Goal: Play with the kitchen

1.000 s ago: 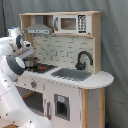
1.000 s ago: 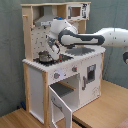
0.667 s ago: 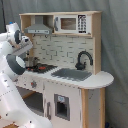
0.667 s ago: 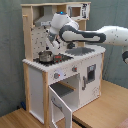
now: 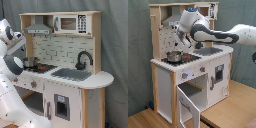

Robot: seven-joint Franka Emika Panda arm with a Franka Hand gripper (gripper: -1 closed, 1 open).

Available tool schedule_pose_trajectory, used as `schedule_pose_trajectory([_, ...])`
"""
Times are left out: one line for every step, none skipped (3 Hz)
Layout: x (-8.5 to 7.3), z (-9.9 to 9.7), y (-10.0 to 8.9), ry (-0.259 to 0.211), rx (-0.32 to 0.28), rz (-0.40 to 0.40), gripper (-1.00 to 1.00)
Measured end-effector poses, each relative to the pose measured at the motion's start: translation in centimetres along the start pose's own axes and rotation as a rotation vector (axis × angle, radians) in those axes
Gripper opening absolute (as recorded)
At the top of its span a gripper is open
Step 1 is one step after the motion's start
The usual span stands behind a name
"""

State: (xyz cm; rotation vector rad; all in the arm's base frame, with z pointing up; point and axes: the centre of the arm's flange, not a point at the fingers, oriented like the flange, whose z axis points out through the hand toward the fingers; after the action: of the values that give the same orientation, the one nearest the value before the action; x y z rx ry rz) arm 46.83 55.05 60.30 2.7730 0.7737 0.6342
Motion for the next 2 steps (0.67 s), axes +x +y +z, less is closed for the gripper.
schedule_pose_trajectory([-1.0,-1.3,-2.5,0.017,-0.075,-0.064,1.00])
schedule_pose_trajectory([-1.9,-2.7,-4.5,0.037,-0.153,-0.116,1.00])
